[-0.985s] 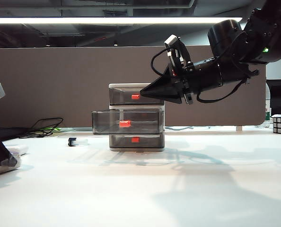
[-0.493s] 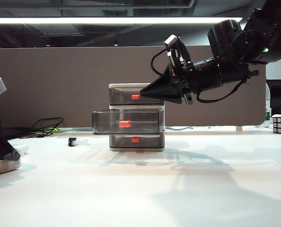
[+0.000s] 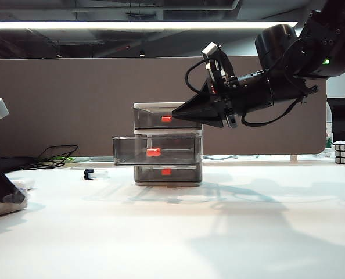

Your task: Open the second layer of the drawer on the table, pick up a pack of napkins on the table and put it in, and finally close the drawer.

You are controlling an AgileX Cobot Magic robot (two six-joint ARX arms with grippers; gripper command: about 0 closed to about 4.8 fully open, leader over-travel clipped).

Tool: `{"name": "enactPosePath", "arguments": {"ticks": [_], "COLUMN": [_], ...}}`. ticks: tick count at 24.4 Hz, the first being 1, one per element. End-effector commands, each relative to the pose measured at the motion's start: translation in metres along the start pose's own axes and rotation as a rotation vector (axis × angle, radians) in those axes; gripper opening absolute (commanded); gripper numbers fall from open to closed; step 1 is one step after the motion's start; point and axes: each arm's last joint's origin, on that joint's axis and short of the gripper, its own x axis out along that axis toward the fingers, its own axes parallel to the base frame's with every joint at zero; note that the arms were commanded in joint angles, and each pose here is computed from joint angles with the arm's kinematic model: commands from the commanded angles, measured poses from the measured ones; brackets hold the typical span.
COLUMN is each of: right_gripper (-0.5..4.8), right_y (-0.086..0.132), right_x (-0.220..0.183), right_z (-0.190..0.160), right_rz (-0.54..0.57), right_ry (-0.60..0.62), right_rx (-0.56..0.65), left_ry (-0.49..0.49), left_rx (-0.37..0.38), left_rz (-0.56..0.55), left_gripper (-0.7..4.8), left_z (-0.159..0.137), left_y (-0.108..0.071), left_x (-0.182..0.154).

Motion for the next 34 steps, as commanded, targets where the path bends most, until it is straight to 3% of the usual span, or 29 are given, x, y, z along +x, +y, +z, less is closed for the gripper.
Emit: {"name": "enactPosePath", "arguments": {"ticks": [1,3,8,17,23,28,34], "right_gripper": [-0.05,-0.05,-0.05,-0.05,-0.05,-0.05,-0.05], "right_y": [0.002,0.002,0.001,0.001,0.001,0.001,0.003], "right_x": [0.0,0.0,0.0,0.0,0.0,0.0,-0.001], "right_z": [0.004,0.004,0.004,0.004,0.003,0.002,0.005], "right_rz": [0.005,0.005,0.004,0.005,0.003,0.004,0.007], "right_ry": [-0.011,-0.011,-0.011,-0.011,-0.003,0.003,-0.006], "right_rx": [-0.018,-0.018,-0.018,-0.018,-0.008,-0.002,-0.013], "left_ry": [-0.003,-0.001,0.001,-0.067,-0.227,-0.375,-0.329], "left_rx": [0.019,0.02,0.022,0.056,0.206,0.319,0.35], "left_rz": [-0.001,0.007,0.023,-0.003,-0.023,-0.056,-0.188], "left_gripper": [4.35,4.27,3.39,3.36,3.37,3.37,3.37], "left_z": [0.001,0.001,0.001,0.013,0.065,0.139,0.166], "left_y": [0.0,0.001,0.001,-0.004,-0.026,-0.046,-0.068], "left_x": [0.0,0.0,0.0,-0.002,-0.009,-0.014,0.035]}}
